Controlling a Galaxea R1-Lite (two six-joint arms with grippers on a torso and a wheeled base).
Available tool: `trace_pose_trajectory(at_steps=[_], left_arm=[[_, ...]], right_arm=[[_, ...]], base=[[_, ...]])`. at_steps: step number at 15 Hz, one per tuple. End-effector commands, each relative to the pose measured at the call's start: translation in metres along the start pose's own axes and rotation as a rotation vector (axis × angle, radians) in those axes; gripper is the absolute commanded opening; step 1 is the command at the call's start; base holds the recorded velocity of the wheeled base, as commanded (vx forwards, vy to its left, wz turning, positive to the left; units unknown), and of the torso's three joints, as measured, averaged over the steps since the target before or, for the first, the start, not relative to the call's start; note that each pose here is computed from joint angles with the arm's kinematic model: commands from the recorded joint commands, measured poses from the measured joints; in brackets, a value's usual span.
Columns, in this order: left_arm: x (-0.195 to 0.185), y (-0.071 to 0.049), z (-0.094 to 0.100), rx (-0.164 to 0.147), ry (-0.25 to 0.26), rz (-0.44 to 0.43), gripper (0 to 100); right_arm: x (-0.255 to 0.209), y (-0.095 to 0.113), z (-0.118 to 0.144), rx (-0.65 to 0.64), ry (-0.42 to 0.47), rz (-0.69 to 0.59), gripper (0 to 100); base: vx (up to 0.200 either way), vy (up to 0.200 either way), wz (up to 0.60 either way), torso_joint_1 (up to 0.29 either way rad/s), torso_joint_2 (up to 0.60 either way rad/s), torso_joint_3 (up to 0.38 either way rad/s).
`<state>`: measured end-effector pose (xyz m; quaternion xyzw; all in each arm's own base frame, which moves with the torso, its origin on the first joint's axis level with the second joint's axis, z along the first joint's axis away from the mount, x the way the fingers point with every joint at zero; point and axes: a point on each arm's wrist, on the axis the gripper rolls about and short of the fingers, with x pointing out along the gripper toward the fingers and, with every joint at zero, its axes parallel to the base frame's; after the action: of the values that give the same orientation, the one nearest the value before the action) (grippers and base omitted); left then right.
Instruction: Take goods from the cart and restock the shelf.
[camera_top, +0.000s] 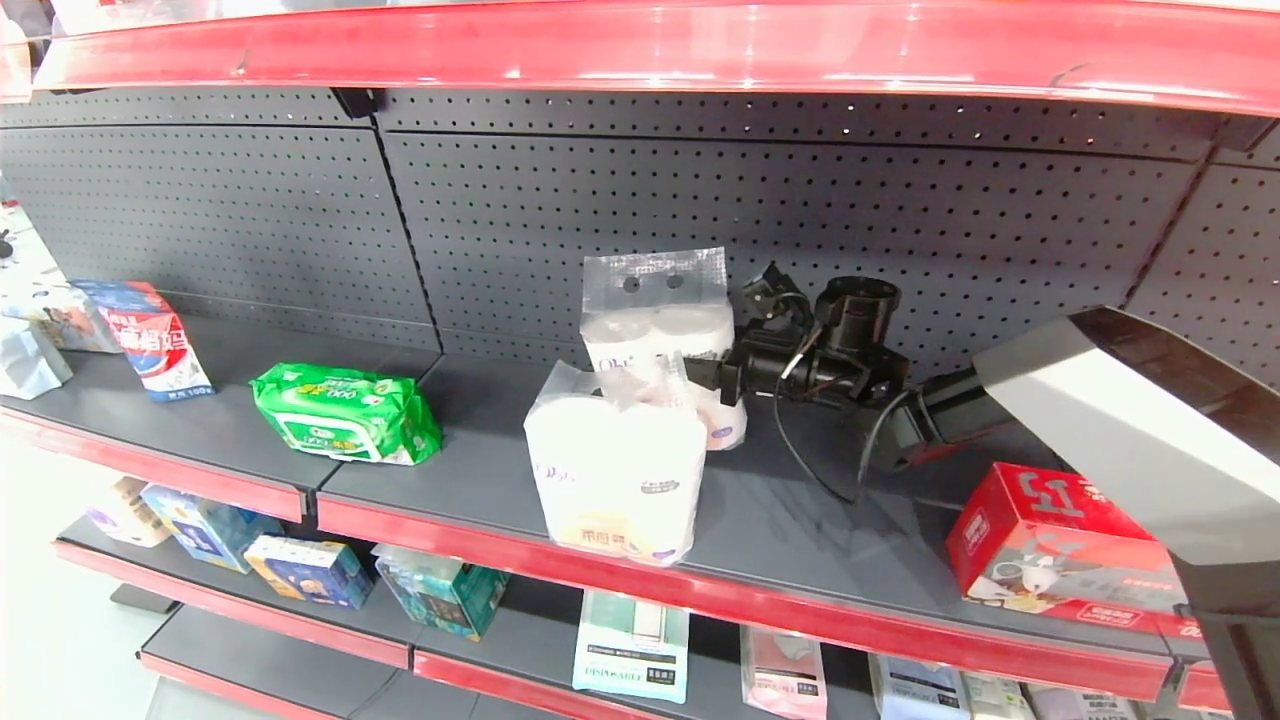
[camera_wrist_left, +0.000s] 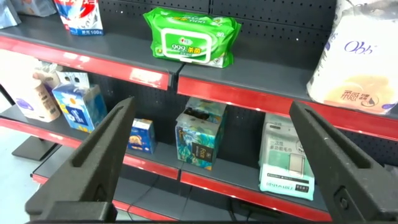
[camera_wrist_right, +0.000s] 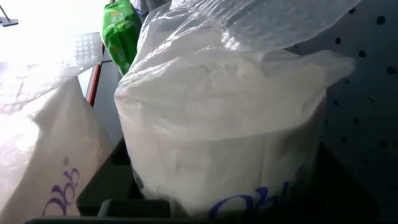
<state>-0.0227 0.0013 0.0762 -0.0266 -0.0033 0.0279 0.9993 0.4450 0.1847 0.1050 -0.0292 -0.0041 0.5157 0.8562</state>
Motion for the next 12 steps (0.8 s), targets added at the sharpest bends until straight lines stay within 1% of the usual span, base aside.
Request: trace_pose_trajectory(at_steps=[1,4,8,12], left_arm=[[0.000,0.000,0.000,-0.001,-0.001,0.001,100],[0.000,0.000,0.000,-0.001,-0.001,0.001,100],[0.000,0.000,0.000,-0.001,-0.001,0.001,100],[0.000,0.000,0.000,-0.001,-0.001,0.001,100]], right_arm=[[0.007,-0.002,-0.013,0.009,0.011,0.005,0],[0.006,-0.001,-0.024,0.023,0.035,0.010,0],[-0.010,-0.011,-0.032,0.047,0.061,0.000,0],[-0.028,-0.017,-0.036,-0.002,0.082,0.019,0]], base=[[0.000,0.000,0.00,0.000,0.00,0.000],[0.000,0.000,0.00,0.000,0.00,0.000],[0.000,0.000,0.00,0.000,0.00,0.000],[0.000,0.000,0.00,0.000,0.00,0.000]])
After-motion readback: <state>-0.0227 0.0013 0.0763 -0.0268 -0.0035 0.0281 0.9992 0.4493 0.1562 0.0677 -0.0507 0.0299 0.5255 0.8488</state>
